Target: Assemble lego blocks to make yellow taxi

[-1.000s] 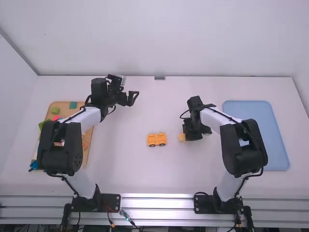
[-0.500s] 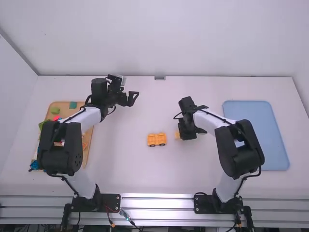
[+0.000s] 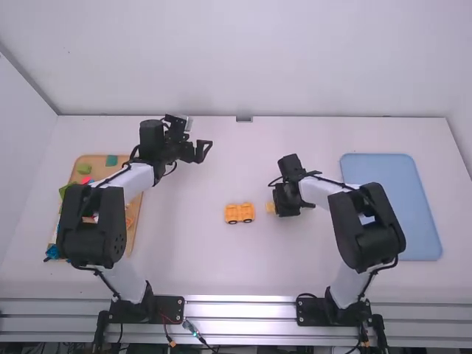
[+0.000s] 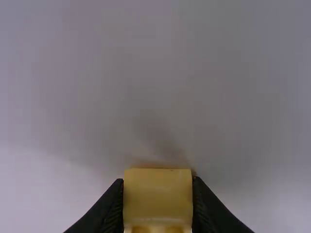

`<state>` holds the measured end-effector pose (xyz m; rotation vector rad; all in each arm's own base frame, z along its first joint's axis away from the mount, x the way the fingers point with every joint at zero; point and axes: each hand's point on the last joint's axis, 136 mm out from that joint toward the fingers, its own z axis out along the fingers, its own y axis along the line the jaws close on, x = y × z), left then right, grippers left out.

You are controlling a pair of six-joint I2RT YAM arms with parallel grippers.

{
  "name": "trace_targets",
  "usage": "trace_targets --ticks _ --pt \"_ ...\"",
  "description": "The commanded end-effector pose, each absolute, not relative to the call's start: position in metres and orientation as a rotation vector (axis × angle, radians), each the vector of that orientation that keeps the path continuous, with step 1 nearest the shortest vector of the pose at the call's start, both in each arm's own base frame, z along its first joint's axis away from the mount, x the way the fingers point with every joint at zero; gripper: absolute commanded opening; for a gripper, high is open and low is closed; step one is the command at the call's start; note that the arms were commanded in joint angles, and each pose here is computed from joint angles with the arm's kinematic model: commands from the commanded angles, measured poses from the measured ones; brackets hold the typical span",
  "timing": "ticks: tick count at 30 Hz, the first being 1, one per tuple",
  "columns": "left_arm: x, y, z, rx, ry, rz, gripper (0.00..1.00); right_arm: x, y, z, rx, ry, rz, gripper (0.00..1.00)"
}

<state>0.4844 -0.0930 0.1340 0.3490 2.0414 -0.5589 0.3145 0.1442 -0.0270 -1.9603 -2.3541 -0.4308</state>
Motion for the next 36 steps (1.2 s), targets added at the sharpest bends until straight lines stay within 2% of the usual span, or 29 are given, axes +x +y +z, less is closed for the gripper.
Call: trace_targets --ticks 1,2,4,6,16,20,24,26,27,31,33,36 --pt "0.484 -0.091 0.133 0.337 2.047 -0.558 0.99 0.304 0.146 -0.033 -1.932 -2.323 -0.41 0.58" --pt "0.484 -0.091 0.133 0.337 2.047 -0.559 0.99 0.304 0.147 -0.033 -1.93 -2.324 -0.412 0.62" --pt "0.484 -0.091 0.133 0.337 2.047 -0.558 0.99 0.304 0.147 -0.033 -1.927 -2.323 -0.413 0.83" --pt "0.484 -0.091 0.133 0.337 2.047 -0.559 0.99 0.305 0.149 -0.032 -1.896 -2.344 -0.429 0.9" --pt "0.483 -0.091 0.131 0.335 2.054 -0.559 0.99 0.318 0.153 -0.018 -1.676 -2.389 -0.622 0.92" --pt "0.483 -0.091 0.13 0.337 2.058 -0.559 0.99 0.335 0.155 0.003 -1.377 -2.514 -0.84 0.91" --pt "0.483 -0.091 0.13 0.337 2.058 -0.559 0.99 0.353 0.163 0.04 -1.002 -2.574 -1.182 0.99" --pt "0.483 -0.091 0.13 0.337 2.058 -0.56 0.99 0.363 0.165 0.069 -0.778 -2.576 -1.414 0.99" --pt "0.483 -0.091 0.13 0.337 2.058 -0.56 0.99 0.363 0.165 0.071 -0.764 -2.578 -1.427 0.99" --pt "0.483 -0.091 0.13 0.337 2.061 -0.561 0.99 0.377 0.161 0.12 -0.122 -2.714 -1.837 0.99" --pt "0.483 -0.091 0.13 0.336 2.061 -0.56 0.99 0.377 0.16 0.129 0.091 -2.76 -1.914 0.99" --pt "0.483 -0.091 0.13 0.338 2.057 -0.559 0.99 0.376 0.162 0.141 0.553 -2.84 -2.018 0.99"
